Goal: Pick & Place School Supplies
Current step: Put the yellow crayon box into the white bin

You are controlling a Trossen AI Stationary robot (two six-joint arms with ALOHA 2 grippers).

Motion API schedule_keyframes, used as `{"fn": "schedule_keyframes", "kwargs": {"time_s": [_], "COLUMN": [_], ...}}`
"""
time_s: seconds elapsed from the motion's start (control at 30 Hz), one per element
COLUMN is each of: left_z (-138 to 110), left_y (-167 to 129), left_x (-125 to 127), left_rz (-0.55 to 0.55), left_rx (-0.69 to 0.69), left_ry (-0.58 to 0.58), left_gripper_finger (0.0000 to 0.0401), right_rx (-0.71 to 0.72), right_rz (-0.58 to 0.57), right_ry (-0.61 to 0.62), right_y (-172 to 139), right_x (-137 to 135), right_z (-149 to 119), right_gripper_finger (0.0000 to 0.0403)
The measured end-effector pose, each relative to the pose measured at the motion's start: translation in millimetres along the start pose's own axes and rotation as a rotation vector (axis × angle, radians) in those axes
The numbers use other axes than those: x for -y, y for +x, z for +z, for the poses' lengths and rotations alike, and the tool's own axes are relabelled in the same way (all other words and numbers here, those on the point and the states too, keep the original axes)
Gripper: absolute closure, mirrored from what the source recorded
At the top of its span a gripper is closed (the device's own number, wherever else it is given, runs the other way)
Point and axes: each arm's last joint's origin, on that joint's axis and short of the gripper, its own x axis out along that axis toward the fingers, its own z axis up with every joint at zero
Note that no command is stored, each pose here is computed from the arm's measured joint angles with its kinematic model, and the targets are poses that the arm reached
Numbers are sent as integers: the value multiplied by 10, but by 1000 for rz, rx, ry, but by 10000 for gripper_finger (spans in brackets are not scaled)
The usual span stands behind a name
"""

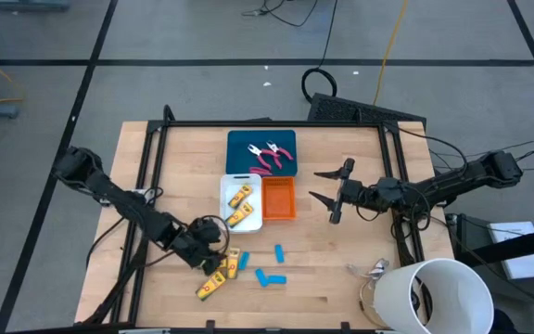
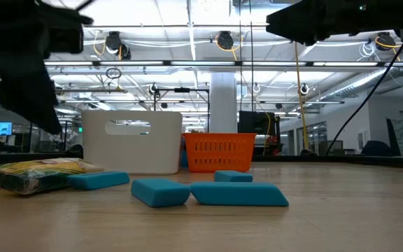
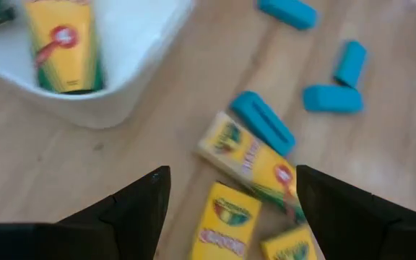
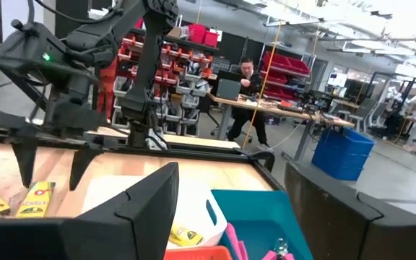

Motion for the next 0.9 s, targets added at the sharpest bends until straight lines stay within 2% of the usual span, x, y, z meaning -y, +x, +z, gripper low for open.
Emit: {"fn": "schedule_keyframes", "kwargs": {"time_s": [0.37, 0.6, 0.9], "left_z": [64, 42, 62], "left_y": [411, 515, 537], "left_x": [-83, -74, -1], "left_rz": [-4, -6, -109], "left_rx": [-114, -125, -143], "left_ry": [-223, -297, -273], "left_gripper_finger": [98, 98, 98], "right_rx": [-10, -12, -12], "right_rz": [-29, -26, -25], "right_ry": [-12, -13, -11], "right_y": [24, 24, 23], "right_x": [58, 57, 56], "right_z": [-18, -21, -21], "right_gripper_finger": [156, 156, 156]}}
